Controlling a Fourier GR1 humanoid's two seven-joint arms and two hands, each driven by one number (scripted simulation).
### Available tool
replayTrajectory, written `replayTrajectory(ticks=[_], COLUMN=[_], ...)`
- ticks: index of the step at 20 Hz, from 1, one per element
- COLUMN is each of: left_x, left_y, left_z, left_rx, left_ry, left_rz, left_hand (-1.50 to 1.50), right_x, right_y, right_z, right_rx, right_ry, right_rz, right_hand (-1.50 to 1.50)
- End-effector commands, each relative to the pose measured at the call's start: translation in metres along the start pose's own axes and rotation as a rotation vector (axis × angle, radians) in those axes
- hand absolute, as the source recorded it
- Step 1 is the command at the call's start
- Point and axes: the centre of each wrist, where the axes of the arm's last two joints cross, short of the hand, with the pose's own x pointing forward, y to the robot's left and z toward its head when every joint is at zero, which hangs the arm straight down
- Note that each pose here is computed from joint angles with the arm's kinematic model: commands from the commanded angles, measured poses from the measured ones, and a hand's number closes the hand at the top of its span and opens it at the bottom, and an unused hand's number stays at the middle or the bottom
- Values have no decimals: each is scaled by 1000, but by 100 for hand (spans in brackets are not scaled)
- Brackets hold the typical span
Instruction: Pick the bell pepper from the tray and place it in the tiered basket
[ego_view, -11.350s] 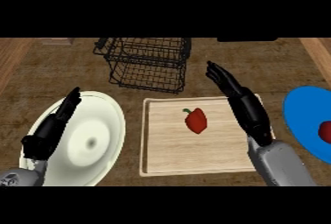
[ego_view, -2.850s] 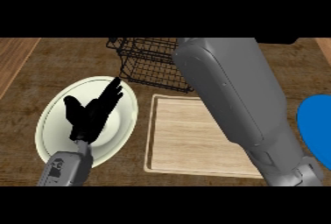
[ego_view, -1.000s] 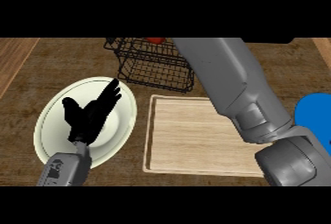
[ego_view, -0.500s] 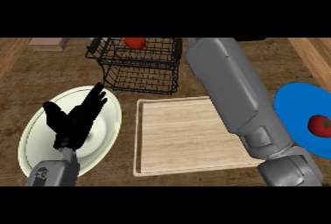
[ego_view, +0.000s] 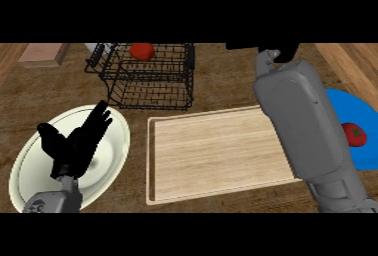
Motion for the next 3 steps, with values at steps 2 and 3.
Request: replayTrajectory(ticks=[2, 3], left_x=[-8, -1], left_y=[0, 7], left_z=[11, 4], left_rx=[11, 35], left_ry=[10, -4], left_rz=[10, 9], left_hand=[0, 0], right_x=[-14, -17], right_y=[-59, -73], right_z=[12, 16], right_rx=[14, 9], right_ry=[-13, -35], right_rz=[24, 16], right_hand=[-150, -150])
